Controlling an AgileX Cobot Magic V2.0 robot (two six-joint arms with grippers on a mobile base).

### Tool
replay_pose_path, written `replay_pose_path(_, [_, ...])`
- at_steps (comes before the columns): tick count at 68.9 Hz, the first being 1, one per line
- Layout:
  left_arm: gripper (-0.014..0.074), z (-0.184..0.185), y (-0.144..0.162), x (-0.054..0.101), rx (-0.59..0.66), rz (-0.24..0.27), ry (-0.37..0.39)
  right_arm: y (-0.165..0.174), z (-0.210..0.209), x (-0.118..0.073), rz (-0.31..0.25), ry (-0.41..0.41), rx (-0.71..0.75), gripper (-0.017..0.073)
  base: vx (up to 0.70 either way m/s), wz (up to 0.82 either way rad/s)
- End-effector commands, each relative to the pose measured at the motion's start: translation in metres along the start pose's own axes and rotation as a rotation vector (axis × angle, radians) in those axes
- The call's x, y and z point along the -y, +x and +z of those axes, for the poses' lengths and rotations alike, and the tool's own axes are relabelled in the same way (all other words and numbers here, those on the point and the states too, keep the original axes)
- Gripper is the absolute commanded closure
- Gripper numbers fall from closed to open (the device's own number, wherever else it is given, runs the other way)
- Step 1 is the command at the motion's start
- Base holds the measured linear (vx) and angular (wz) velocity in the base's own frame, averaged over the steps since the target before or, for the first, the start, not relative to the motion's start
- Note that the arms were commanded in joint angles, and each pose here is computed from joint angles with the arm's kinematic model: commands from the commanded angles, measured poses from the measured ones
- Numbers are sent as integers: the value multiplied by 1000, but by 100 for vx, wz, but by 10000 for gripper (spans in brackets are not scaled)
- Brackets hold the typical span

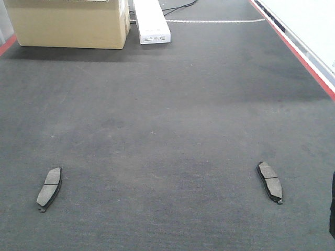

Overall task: Move and align brake pads A on conveyor
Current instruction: 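Stop the base at the conveyor edge, pads held above belt, then lower the left gripper and set its pad beside the nearest belt pad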

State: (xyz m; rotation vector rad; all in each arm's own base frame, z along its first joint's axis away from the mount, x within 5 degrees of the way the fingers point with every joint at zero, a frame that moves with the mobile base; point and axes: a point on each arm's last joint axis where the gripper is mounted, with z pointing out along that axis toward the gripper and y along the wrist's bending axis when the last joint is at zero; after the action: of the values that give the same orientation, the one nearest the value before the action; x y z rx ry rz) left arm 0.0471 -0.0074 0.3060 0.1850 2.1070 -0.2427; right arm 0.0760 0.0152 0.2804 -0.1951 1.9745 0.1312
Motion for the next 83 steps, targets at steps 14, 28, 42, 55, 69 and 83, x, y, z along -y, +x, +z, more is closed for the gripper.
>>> replay_pose_path(14, [599,-4,-12,6,69,-33,63,-18,-5,0,-5,1,118,564,0,0])
replay_pose_path(28, [596,5,-24,22,37,-229,186,-18,-5,0,-5,1,118,564,0,0])
replay_pose_path(42, [589,46,-60,37,-37,-245,158,-18,-5,0,-5,1,118,564,0,0])
replay_pose_path(55, [586,111,-92,52,-127,-146,77,-18,-5,0,-5,1,118,564,0,0])
replay_pose_path(69, [572,193,-102,67,-289,-82,7,-18,-5,0,-5,1,118,564,0,0])
replay_pose_path(83, [567,266,-90,78,-437,-86,-37,-18,-5,0,-5,1,118,564,0,0])
